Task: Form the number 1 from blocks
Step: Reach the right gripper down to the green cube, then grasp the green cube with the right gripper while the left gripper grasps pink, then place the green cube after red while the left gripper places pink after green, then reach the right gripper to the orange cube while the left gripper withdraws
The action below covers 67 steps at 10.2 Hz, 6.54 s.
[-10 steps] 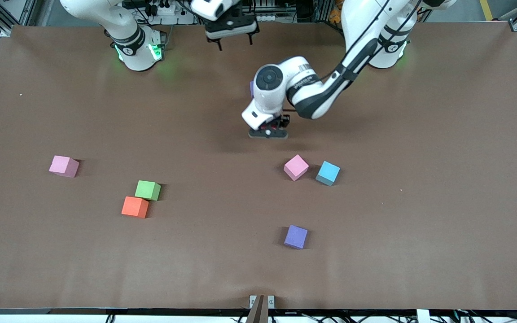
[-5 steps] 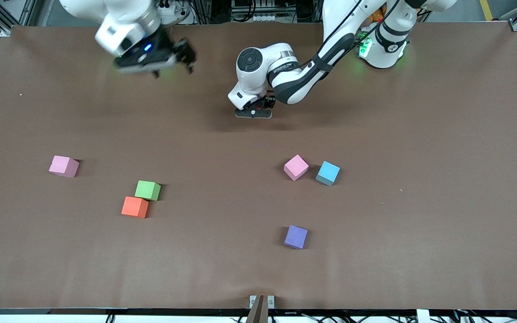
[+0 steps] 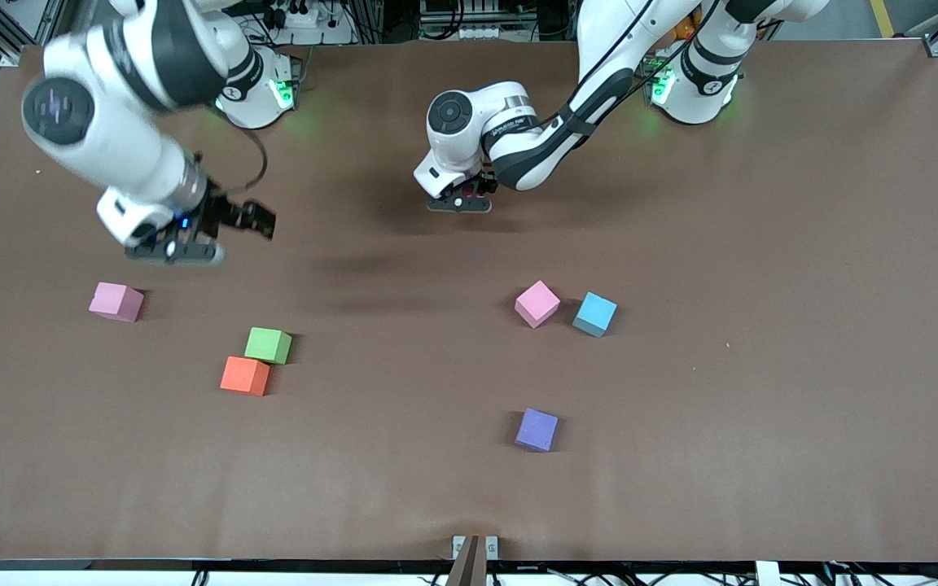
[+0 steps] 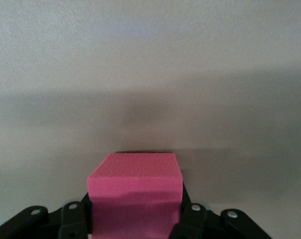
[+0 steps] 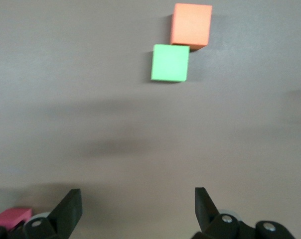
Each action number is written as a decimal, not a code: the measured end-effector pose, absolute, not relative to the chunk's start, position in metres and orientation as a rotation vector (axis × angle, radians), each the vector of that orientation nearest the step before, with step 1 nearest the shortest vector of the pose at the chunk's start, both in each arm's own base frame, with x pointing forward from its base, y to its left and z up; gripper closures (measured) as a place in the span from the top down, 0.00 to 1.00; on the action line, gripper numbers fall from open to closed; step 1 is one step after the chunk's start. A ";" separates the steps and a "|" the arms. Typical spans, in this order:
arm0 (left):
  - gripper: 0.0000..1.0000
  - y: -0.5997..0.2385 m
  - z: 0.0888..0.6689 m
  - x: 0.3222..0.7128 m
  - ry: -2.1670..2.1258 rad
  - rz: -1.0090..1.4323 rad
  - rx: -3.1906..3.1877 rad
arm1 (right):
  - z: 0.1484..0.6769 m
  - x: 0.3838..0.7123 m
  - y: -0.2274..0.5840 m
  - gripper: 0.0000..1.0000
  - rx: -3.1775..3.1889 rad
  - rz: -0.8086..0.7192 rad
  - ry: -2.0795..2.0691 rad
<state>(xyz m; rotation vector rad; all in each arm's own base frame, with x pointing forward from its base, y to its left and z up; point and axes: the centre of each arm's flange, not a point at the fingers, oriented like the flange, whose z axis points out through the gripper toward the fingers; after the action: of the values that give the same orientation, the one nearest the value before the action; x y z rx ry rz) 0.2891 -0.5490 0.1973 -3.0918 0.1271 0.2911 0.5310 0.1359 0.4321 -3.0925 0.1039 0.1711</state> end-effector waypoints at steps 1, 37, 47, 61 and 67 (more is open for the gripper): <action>0.60 -0.549 0.194 0.284 0.138 0.298 -3.085 | 0.406 0.544 0.125 1.00 -3.107 0.174 0.110; 0.62 -0.375 0.293 0.582 -0.697 -0.060 -3.020 | 0.238 0.392 0.525 0.53 -3.126 0.202 0.033; 0.62 -0.395 0.263 0.562 -0.425 0.074 -3.076 | 0.203 0.366 0.524 0.54 -3.181 0.162 -0.035; 0.62 -0.516 0.223 0.449 0.022 0.166 -3.091 | 0.384 0.551 0.283 1.00 -3.260 0.106 -0.227; 0.62 -0.558 0.192 0.398 0.041 0.210 -3.066 | 0.336 0.629 0.047 1.00 -3.173 0.257 0.036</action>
<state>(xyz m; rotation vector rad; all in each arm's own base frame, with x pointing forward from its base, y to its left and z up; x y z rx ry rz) 0.3984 -0.5581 0.1924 -3.0663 0.0408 0.2102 0.6287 0.0469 0.3364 -3.1728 0.0364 0.2567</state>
